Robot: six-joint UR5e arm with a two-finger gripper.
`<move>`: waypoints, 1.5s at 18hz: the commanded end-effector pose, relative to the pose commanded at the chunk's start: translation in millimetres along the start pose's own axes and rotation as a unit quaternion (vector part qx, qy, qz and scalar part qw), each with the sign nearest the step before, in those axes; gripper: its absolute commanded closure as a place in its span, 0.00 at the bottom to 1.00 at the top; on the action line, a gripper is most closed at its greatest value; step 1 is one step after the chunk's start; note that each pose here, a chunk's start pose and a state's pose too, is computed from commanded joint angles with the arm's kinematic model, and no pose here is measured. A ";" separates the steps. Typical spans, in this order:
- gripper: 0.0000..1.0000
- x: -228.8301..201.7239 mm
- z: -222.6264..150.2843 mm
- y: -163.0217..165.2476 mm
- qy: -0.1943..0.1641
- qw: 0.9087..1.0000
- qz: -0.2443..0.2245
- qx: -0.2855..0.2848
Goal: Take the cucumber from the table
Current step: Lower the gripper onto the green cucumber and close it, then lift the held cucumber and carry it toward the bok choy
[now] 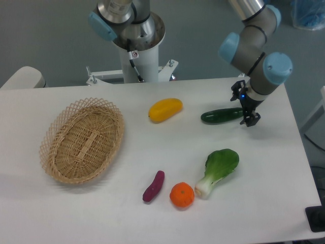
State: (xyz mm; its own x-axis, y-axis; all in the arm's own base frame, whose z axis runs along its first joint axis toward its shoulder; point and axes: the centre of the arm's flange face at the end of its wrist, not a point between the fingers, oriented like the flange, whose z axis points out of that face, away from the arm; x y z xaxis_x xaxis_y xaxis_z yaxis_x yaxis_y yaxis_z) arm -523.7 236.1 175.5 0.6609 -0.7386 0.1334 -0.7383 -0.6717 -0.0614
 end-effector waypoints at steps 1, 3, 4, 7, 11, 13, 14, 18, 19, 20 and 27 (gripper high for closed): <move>0.26 0.5 0.7 -0.2 0.001 1.000 0.000 0.000; 0.37 0.3 1.5 -0.1 0.002 1.000 -0.001 0.000; 0.41 -0.4 0.9 -0.6 0.001 1.000 -0.003 0.000; 0.64 -4.2 -4.6 -3.8 -0.003 1.000 -0.022 -0.005; 0.75 -6.8 -13.9 -5.7 -0.007 0.999 -0.033 -0.009; 0.75 -10.9 -19.1 -6.7 -0.010 0.999 -0.034 -0.013; 0.75 -14.5 -23.5 -8.3 -0.014 0.999 -0.034 -0.015; 0.75 -31.8 -47.7 -17.4 -0.031 0.999 -0.034 -0.027; 0.75 -38.7 -55.4 -20.0 -0.036 0.998 -0.032 -0.033; 0.75 -45.8 -62.7 -22.7 -0.041 0.998 -0.030 -0.042; 0.75 -105.0 -105.6 -59.7 -0.068 0.993 -0.072 -0.060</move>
State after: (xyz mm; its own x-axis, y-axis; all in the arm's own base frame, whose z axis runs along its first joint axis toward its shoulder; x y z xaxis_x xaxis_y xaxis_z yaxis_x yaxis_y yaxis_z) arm -563.3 359.8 269.7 0.7675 -0.6410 -0.0036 -0.6394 -0.7659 0.0674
